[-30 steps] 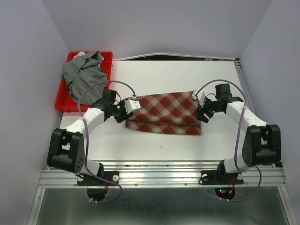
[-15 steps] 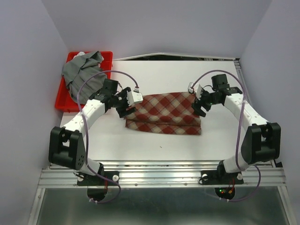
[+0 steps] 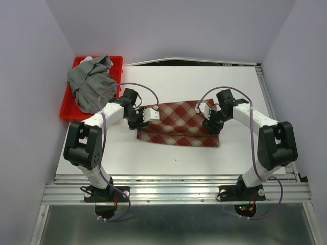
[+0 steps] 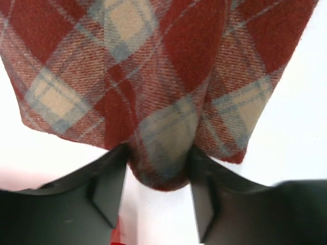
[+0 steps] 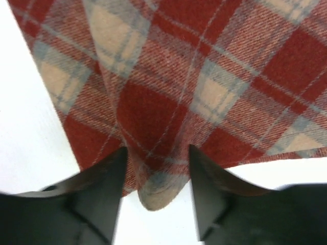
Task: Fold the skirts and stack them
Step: Fold the skirt
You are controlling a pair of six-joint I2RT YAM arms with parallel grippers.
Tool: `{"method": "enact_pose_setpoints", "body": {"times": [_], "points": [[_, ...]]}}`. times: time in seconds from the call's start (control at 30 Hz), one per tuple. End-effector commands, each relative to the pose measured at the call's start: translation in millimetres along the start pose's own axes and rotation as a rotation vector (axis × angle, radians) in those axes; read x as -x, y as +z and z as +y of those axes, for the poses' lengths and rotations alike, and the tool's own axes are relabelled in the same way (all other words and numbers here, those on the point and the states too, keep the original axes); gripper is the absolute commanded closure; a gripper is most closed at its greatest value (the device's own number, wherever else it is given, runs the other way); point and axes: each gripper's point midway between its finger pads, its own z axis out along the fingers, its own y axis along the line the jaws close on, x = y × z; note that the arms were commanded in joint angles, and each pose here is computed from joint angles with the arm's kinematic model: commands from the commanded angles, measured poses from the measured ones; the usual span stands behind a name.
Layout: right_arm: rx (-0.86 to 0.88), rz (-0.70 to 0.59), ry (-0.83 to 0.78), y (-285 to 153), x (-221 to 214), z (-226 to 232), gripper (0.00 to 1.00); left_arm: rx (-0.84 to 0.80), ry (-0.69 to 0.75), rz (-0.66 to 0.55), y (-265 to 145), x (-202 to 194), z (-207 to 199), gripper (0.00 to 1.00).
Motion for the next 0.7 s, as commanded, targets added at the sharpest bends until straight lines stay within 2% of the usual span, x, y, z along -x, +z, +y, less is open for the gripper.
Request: {"method": "enact_pose_setpoints", "body": {"times": [0.0,0.03,0.1,0.13,0.23,0.4,0.5,0.53,0.57,0.6,0.63,0.67], "points": [[-0.065,0.005,-0.057,6,3,-13,0.52,0.027,0.058,0.016,-6,7,14,0.56],[-0.075,0.007,-0.065,4,4,-16,0.66,0.029,0.057,0.015,-7,8,14,0.61],[-0.087,0.005,-0.07,1,8,-20,0.84,0.029,0.054,0.015,-10,10,15,0.7],[-0.103,0.01,-0.074,-1,9,-24,0.99,0.038,0.057,0.011,-13,13,19,0.81],[-0.156,0.012,-0.087,-13,18,-37,0.99,0.049,0.037,-0.001,-20,18,24,0.98],[-0.291,-0.029,-0.079,-50,42,-73,0.99,0.103,-0.038,-0.034,-37,29,44,1.0],[-0.428,-0.071,-0.029,-83,57,-112,0.99,0.23,-0.119,-0.108,-67,44,87,1.0],[-0.48,-0.082,-0.013,-96,61,-127,0.99,0.301,-0.185,-0.151,-86,56,108,1.0],[-0.584,-0.127,-0.005,-131,76,-154,0.99,0.37,-0.203,-0.188,-100,65,128,1.0],[-0.643,-0.163,0.018,-146,84,-172,0.99,0.433,-0.236,-0.207,-116,68,146,1.0],[-0.752,-0.213,0.009,-188,102,-195,0.99,0.529,-0.26,-0.274,-147,88,171,1.0],[-0.789,-0.231,0.03,-201,108,-207,0.99,0.612,-0.25,-0.319,-179,105,190,1.0]]}}
